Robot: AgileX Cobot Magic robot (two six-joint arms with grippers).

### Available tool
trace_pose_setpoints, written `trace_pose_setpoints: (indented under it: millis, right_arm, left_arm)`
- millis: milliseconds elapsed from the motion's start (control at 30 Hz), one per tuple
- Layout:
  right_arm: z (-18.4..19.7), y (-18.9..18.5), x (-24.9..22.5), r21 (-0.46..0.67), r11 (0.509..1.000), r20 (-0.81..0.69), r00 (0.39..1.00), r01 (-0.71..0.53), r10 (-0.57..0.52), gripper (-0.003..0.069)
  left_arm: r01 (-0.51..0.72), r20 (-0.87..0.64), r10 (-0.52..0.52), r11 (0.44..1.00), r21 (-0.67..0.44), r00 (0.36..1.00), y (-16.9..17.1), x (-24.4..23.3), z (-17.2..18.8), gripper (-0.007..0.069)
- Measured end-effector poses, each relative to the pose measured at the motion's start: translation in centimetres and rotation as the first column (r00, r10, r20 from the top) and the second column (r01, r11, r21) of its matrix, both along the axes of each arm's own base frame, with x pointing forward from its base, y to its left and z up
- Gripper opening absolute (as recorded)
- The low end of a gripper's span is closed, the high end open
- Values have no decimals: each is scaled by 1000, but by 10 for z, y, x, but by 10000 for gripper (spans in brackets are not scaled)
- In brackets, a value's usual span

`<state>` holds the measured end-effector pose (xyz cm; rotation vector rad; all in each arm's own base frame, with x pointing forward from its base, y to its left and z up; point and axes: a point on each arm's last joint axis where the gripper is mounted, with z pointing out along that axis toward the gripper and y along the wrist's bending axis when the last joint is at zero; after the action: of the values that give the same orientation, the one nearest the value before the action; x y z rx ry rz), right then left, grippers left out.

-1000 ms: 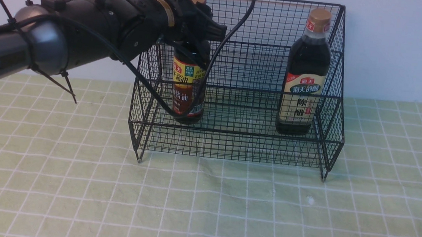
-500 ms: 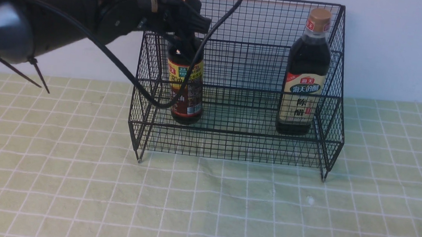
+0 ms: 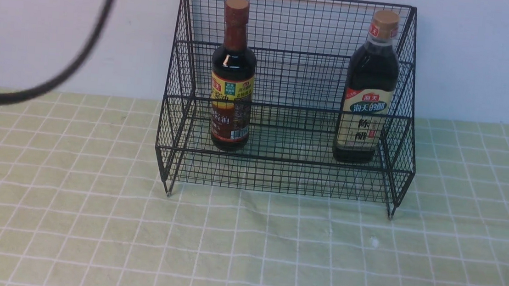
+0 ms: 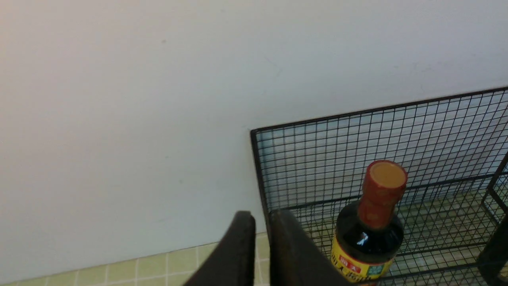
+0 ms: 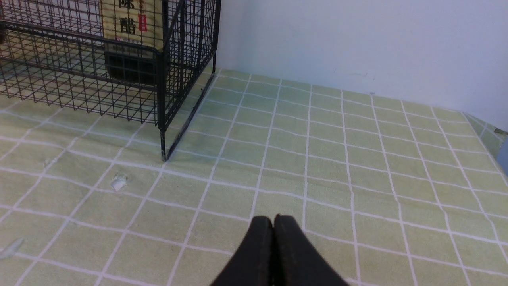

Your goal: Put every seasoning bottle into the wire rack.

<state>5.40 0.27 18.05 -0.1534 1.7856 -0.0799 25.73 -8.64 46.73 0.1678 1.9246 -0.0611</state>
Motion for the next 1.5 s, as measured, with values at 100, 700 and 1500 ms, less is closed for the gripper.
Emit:
trace_pose_setpoints:
  millis: [100, 700, 1500]
  right_arm:
    - [0, 0, 0, 0, 1000, 0, 1000, 0, 0, -15]
    - [0, 0, 0, 0, 1000, 0, 1000, 0, 0, -15]
    - [0, 0, 0, 0, 1000, 1, 1000, 0, 0, -15]
  left_arm:
    - [-25, 25, 26, 999, -32, 999, 21, -43, 19, -1]
    - [-68, -66, 61, 992, -103, 996, 72, -164, -10, -6]
    - [28, 266, -41, 998, 53, 963, 78, -203, -204, -6]
